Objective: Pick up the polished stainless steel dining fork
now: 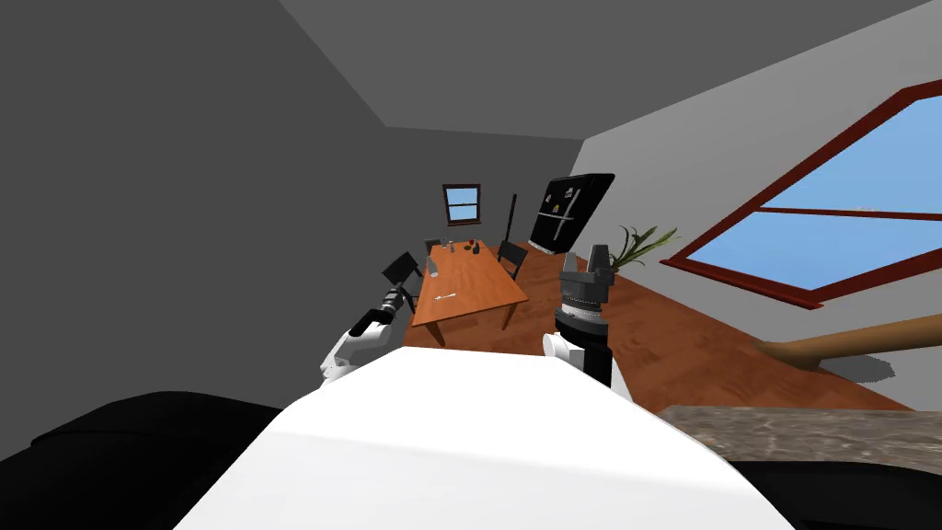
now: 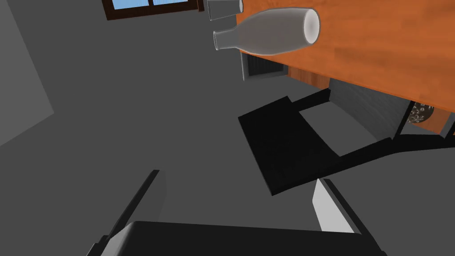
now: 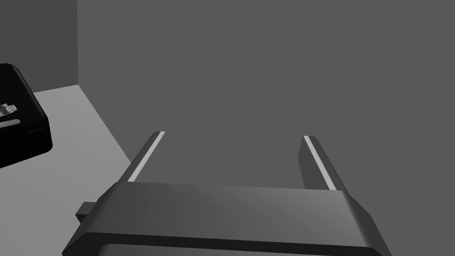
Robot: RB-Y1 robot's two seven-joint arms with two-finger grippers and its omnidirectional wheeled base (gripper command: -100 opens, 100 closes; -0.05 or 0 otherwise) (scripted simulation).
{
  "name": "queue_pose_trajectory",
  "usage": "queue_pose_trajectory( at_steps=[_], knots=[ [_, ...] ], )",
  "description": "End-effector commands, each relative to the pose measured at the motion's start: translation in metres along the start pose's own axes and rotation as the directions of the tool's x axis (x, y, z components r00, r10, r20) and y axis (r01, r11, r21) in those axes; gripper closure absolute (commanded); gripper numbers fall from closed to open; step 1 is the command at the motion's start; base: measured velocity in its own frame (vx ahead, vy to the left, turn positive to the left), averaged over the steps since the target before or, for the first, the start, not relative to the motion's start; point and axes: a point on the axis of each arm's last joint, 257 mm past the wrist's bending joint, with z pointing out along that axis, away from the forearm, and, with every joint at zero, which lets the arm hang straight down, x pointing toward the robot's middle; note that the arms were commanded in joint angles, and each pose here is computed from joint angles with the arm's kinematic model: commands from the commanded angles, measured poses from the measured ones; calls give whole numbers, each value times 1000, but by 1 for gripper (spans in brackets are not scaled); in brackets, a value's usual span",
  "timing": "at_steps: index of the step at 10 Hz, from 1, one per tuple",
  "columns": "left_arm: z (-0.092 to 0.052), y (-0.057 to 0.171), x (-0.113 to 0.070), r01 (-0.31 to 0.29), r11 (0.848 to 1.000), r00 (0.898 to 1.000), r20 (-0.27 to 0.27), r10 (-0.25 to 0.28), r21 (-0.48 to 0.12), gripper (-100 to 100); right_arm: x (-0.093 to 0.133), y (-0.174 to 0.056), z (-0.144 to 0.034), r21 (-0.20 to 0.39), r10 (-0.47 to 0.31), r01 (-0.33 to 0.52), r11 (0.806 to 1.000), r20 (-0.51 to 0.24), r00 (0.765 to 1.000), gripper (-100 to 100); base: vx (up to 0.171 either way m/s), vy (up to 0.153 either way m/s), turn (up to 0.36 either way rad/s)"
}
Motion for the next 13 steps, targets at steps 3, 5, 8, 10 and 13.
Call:
queue_pose_trajectory(
  at_steps=[3, 5, 8, 10, 13],
  knots=[
    [10, 48, -38, 38, 988, 998, 56, -30, -152, -100, 0, 0, 0, 0, 0, 0, 1000, 0, 1000, 0, -15, 8, -248],
    [13, 66, -55, 60, 975, 995, 85, -43, -212, -100, 0, 0, 0, 0, 0, 0, 1000, 0, 1000, 0, -12, 5, -186],
    [10, 103, -76, 93, 945, 991, 125, -56, -312, -100, 0, 0, 0, 0, 0, 0, 1000, 0, 1000, 0, -5, -1, -198],
    [6, 127, -94, 124, 917, 984, 163, -66, -379, -100, 0, 0, 0, 0, 0, 0, 1000, 0, 1000, 0, 3, -7, -223],
    [1, 150, -111, 158, 884, 977, 202, -75, -440, -100, 0, 0, 0, 0, 0, 0, 1000, 0, 1000, 0, 6, -7, -148]
  ],
)
